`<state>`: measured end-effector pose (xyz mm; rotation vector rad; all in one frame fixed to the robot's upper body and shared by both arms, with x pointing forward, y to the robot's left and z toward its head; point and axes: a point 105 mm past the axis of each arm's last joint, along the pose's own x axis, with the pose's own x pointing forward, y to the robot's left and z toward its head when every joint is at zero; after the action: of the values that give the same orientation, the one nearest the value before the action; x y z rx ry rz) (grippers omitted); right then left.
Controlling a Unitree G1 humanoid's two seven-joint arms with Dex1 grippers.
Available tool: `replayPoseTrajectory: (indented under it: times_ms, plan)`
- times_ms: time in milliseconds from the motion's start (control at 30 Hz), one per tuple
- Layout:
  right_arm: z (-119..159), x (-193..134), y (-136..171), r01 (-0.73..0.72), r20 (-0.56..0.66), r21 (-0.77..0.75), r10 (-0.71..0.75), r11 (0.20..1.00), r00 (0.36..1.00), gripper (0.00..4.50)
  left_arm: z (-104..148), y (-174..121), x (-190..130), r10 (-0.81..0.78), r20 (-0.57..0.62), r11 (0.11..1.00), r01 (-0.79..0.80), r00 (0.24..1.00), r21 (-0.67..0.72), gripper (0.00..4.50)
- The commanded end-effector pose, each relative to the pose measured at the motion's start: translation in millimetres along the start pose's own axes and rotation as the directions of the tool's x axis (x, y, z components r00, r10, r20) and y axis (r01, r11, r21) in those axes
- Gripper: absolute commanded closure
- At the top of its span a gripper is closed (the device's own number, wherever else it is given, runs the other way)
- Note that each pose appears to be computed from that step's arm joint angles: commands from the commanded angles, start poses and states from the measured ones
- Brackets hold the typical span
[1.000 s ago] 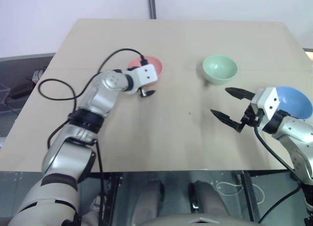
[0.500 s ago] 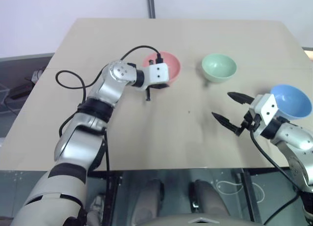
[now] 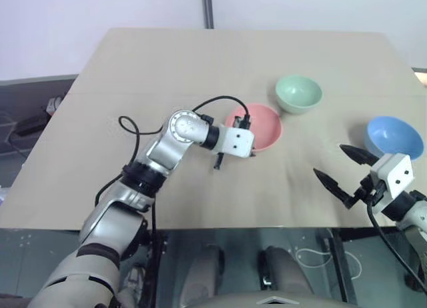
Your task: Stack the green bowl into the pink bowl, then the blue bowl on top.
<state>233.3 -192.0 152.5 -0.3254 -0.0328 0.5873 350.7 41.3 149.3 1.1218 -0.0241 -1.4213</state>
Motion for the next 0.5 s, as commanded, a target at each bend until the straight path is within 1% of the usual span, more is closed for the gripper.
replayPoseTrajectory:
  times_ms: [33,67,133,167,233,267,300,333,367,400,433,500]
  plan:
    - [17,-5,-5,0.034,0.051,-0.044,-0.031,0.998,0.998,0.0,11,12,3,0.015,0.036,0.999,-0.017,0.999,0.049,4.46]
    - [17,-4,-5,0.038,0.053,-0.044,-0.036,0.998,0.998,0.0,12,8,5,-0.01,0.052,0.999,0.008,0.999,0.048,4.46]
    - [17,-4,-7,0.043,0.054,-0.047,-0.04,0.998,0.998,0.0,21,5,6,-0.035,0.117,0.999,0.03,0.992,0.04,3.66]
    - [17,-3,-7,0.043,0.053,-0.048,-0.041,0.998,0.998,0.0,27,2,5,-0.053,0.157,0.998,0.048,0.986,0.03,3.43]
    - [18,-2,-7,0.038,0.053,-0.054,-0.035,0.998,0.998,0.0,30,-2,0,-0.072,0.177,0.997,0.066,0.982,0.04,2.56]
    - [18,-1,-8,0.037,0.054,-0.055,-0.034,0.998,0.998,0.0,31,-2,-3,-0.073,0.182,0.997,0.067,0.981,0.037,1.97]
    - [18,0,-9,0.038,0.057,-0.052,-0.035,0.998,0.998,0.0,31,-3,-6,-0.073,0.185,0.997,0.068,0.98,0.033,1.59]
    - [18,1,-10,0.039,0.059,-0.048,-0.036,0.998,0.998,0.0,31,-3,-9,-0.065,0.185,0.998,0.061,0.981,0.027,1.46]
    - [18,3,-12,0.039,0.061,-0.053,-0.036,0.998,0.997,0.0,30,-2,-13,-0.046,0.185,0.999,0.044,0.982,0.019,0.86]
    - [19,6,-15,0.047,0.07,-0.061,-0.043,0.997,0.997,0.0,30,1,-21,-0.008,0.192,1.0,0.009,0.981,-0.004,0.37]
    - [20,9,-17,0.054,0.076,-0.067,-0.048,0.996,0.996,0.0,31,3,-26,0.019,0.197,1.0,-0.015,0.98,-0.021,0.05]
    - [20,16,-24,0.06,0.079,-0.078,-0.054,0.995,0.995,0.0,35,5,-41,0.061,0.22,0.997,-0.048,0.974,-0.063,0.05]
